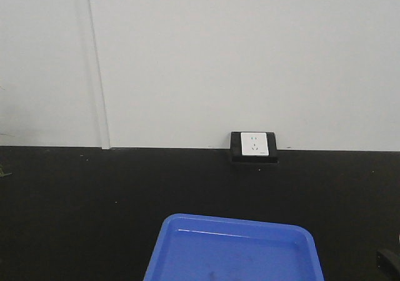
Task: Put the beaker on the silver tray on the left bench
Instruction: 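Drive the base away from the blue tray, holding the beaker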
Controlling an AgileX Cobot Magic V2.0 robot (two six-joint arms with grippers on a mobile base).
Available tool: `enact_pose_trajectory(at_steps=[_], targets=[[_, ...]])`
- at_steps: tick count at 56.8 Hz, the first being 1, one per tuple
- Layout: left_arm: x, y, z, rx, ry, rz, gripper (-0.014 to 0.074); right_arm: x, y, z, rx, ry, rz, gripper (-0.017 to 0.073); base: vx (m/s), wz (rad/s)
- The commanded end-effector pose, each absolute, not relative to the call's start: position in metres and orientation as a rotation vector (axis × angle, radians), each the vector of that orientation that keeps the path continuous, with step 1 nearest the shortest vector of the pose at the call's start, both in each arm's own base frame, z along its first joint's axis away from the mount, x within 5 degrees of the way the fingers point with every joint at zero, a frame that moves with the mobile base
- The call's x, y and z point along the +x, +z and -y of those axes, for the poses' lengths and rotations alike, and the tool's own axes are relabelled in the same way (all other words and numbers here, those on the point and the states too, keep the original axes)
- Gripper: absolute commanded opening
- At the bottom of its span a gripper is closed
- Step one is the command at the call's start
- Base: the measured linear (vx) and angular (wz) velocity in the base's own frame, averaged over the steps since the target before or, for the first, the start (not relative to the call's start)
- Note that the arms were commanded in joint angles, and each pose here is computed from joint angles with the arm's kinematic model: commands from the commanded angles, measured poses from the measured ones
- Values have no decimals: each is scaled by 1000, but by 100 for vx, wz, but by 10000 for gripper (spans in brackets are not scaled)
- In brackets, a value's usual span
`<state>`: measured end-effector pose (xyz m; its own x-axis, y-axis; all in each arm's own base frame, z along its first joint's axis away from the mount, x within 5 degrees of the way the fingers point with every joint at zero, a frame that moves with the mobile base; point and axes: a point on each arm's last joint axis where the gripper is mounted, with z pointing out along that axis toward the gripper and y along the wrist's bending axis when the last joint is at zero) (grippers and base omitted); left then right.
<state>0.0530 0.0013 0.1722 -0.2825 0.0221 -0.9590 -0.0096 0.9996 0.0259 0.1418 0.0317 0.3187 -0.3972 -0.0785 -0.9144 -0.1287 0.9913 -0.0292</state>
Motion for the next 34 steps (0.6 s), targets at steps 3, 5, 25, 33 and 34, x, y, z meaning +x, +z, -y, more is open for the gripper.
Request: enact_pose_trajectory(at_steps=[3, 5, 25, 33, 34], targets=[[54, 171, -1, 12, 21, -1791, 1, 143, 335, -34, -183, 70, -1881, -4, -22, 5], [54, 171, -1, 12, 21, -1791, 1, 143, 335, -34, -183, 70, -1881, -4, -24, 4], [54, 171, -1, 12, 21, -1791, 1, 143, 335, -34, -181, 72, -1881, -4, -27, 10], [54, 171, -1, 12, 21, -1791, 1, 143, 335, -34, -181, 72, -1881, -4, -30, 29], [54, 171, -1, 12, 21, -1791, 1, 143, 335, -34, -181, 72, -1881, -4, -31, 32]])
